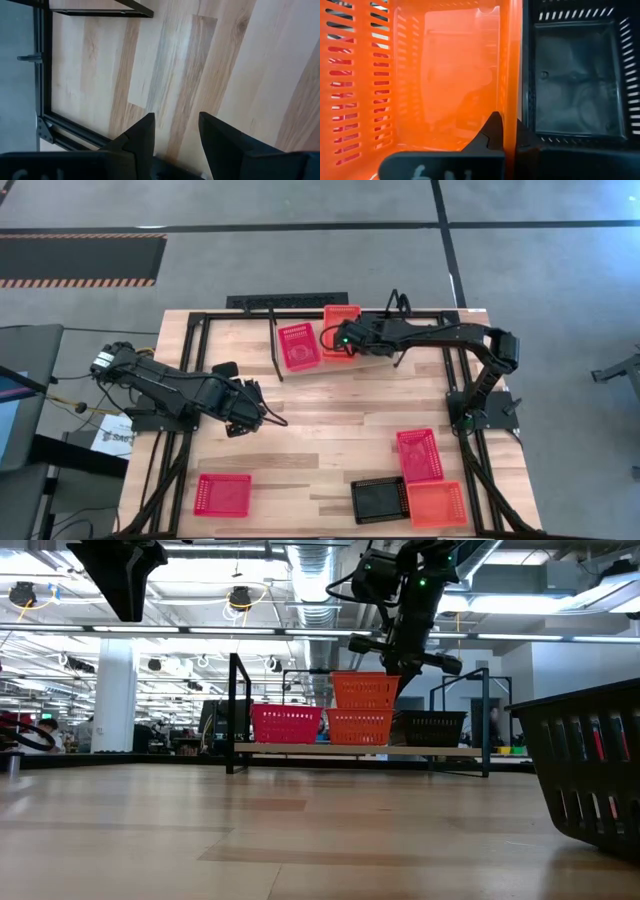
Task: Stack baskets on shelf by color
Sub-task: Stack the left orange bin into the orange bin on the shelf
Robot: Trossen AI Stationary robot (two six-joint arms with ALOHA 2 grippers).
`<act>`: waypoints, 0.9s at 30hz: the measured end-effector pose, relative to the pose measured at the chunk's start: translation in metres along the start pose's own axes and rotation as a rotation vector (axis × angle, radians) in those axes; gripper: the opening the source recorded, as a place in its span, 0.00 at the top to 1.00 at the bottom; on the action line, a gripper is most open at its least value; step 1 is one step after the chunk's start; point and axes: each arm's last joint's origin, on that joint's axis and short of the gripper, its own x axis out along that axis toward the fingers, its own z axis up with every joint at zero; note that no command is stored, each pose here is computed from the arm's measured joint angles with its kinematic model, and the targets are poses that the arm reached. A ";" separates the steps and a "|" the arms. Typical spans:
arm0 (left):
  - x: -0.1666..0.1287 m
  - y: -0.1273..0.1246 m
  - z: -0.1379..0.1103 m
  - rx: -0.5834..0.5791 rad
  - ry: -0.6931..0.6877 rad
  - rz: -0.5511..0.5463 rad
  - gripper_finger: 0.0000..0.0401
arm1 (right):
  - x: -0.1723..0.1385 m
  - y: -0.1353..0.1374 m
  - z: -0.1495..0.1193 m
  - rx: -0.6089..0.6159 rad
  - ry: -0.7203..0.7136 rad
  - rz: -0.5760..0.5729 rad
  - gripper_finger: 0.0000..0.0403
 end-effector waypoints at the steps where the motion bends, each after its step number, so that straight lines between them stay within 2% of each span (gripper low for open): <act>1: 0.000 0.000 0.000 0.000 0.000 0.000 0.65 | 0.000 0.000 0.000 0.001 0.000 0.001 1.00; 12: 0.000 0.000 0.000 -0.001 -0.002 -0.001 0.65 | -0.004 0.005 -0.007 0.006 0.024 0.041 1.00; 20: 0.000 0.000 0.000 -0.001 -0.002 -0.002 0.65 | 0.019 0.007 -0.019 -0.015 0.043 -0.018 1.00; 27: 0.000 0.000 0.000 -0.002 -0.001 -0.004 0.65 | 0.024 0.012 -0.019 -0.059 0.040 0.014 0.97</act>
